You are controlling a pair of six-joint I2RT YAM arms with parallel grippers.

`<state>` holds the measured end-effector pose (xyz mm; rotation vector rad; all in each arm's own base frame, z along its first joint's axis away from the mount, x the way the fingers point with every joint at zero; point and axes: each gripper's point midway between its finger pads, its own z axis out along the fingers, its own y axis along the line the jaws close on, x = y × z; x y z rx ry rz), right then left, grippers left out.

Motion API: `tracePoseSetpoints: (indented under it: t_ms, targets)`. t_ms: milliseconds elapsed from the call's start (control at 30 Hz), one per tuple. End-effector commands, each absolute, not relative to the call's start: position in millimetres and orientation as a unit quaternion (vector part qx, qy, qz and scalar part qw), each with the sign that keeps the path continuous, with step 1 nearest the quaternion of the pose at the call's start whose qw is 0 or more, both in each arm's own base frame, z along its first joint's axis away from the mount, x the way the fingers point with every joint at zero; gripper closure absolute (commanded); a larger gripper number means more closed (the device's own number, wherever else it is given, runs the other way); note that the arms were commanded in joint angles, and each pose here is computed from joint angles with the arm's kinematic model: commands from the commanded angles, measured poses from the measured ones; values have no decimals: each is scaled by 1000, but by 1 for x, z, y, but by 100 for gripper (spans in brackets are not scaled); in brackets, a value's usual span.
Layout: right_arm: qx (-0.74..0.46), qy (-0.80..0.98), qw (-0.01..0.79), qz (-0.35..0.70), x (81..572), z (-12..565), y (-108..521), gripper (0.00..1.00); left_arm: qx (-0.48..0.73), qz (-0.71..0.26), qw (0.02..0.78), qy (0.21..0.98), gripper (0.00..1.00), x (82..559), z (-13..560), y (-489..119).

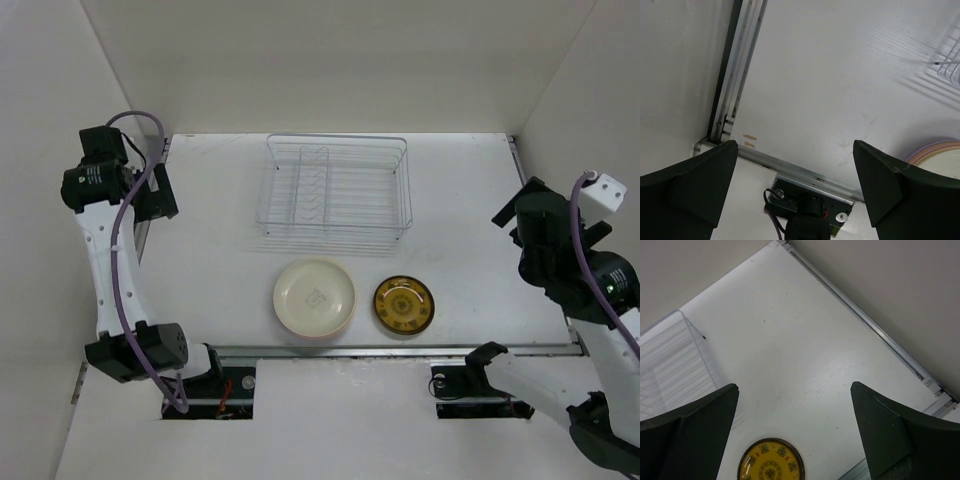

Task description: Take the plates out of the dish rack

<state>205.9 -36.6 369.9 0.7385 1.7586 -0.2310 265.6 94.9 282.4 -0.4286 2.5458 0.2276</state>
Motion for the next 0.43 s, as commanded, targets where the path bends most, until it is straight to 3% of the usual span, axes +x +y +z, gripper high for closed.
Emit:
tracePoseSetpoints:
  t_ms: [0, 400]
  targets:
    - [292, 776, 549, -110, 204, 363, -33, 0, -164, 88, 295, 937, 0, 261, 291, 94]
    - [241, 778, 578, -49, 203, 377, -19, 0, -159, 68, 284, 943, 0, 255, 283, 85]
